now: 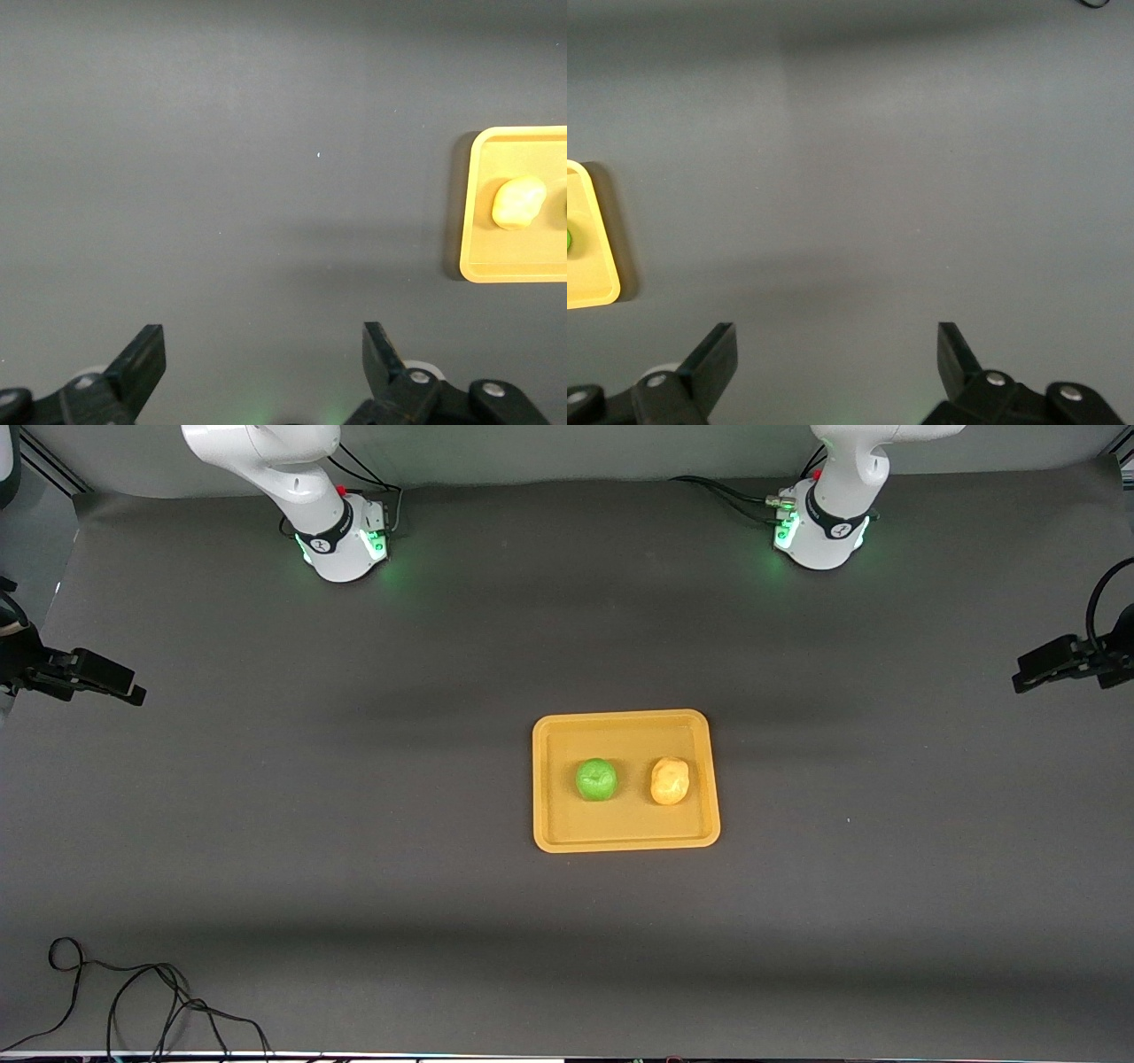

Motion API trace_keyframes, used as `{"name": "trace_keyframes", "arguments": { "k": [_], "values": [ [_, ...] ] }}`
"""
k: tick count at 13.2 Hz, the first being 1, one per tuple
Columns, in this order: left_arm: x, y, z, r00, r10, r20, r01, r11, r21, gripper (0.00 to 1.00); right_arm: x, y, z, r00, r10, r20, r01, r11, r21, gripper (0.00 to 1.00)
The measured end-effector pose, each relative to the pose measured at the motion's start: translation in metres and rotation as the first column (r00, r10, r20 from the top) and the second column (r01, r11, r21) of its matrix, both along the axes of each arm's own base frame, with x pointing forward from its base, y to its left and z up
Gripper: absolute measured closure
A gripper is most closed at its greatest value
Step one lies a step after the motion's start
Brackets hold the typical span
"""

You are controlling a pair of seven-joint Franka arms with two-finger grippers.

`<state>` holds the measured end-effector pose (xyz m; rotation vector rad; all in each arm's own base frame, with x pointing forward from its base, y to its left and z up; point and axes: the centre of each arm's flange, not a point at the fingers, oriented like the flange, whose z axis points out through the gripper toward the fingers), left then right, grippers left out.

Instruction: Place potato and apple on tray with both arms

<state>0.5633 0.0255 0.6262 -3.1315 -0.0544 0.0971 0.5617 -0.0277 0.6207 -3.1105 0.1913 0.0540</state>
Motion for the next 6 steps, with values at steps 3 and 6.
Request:
{"name": "trace_keyframes", "arguments": {
  "k": [3, 6],
  "values": [
    [-0.010, 0.000, 0.013, 1.000, 0.001, 0.011, -0.001, 1.000, -0.001, 0.01, 0.000, 0.000, 0.000, 1.000, 0.000, 0.001, 0.000, 1.000, 0.000, 0.00],
    [-0.012, 0.001, 0.017, 1.000, -0.003, 0.017, 0.003, 1.000, -0.001, 0.01, 0.000, 0.000, 0.000, 1.000, -0.001, 0.001, 0.001, 1.000, -0.001, 0.00]
  ]
}}
